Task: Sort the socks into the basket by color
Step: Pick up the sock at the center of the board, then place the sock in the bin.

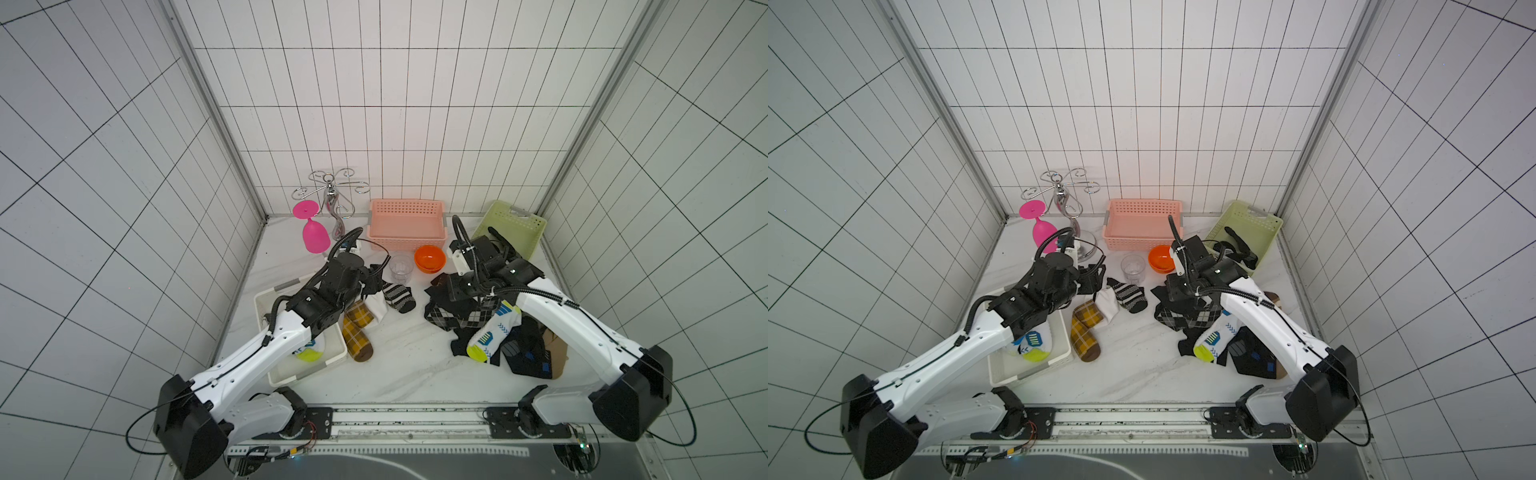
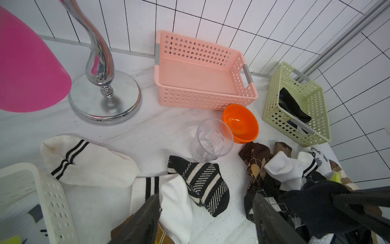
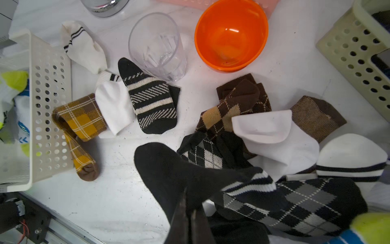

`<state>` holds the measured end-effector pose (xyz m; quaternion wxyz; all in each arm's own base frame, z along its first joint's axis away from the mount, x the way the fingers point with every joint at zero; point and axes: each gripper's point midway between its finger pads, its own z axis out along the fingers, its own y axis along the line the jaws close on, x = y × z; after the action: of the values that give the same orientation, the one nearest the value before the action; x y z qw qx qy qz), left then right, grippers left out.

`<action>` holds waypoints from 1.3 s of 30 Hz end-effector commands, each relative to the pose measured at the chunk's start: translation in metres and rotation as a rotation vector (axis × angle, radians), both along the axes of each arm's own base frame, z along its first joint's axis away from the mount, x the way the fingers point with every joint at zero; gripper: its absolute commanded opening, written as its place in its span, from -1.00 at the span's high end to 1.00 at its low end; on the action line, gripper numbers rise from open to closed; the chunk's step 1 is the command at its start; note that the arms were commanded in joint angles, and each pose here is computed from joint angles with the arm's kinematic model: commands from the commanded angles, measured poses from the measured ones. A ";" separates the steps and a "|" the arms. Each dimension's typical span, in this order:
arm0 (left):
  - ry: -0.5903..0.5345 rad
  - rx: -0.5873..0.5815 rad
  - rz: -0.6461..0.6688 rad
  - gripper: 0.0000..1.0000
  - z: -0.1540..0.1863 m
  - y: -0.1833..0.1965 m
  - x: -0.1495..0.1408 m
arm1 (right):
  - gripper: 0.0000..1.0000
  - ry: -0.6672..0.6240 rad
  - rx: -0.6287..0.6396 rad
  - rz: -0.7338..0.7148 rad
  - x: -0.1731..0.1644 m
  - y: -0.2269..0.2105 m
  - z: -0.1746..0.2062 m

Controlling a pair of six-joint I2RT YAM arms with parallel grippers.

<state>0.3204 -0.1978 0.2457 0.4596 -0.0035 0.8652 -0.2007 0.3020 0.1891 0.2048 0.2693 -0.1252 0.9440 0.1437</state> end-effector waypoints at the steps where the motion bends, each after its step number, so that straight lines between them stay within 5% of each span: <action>1: -0.022 -0.012 -0.014 -0.42 0.006 -0.004 0.002 | 1.00 -0.118 0.124 -0.012 0.018 0.001 0.065; 13: -0.036 -0.002 -0.055 -0.41 0.010 -0.014 0.002 | 1.00 -0.408 0.177 -0.169 0.075 -0.033 0.136; 24: -0.057 0.014 -0.113 -0.41 0.015 -0.026 -0.007 | 1.00 -0.671 0.129 -0.472 0.145 -0.109 0.177; 39: -0.053 0.084 -0.125 -0.42 0.012 -0.025 -0.013 | 1.00 -0.616 0.198 -0.685 0.232 -0.184 0.097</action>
<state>0.3059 -0.2248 0.2431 0.4548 0.0730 0.8650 -0.1992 0.5117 0.0194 0.2744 0.5450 0.1529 0.8219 0.0642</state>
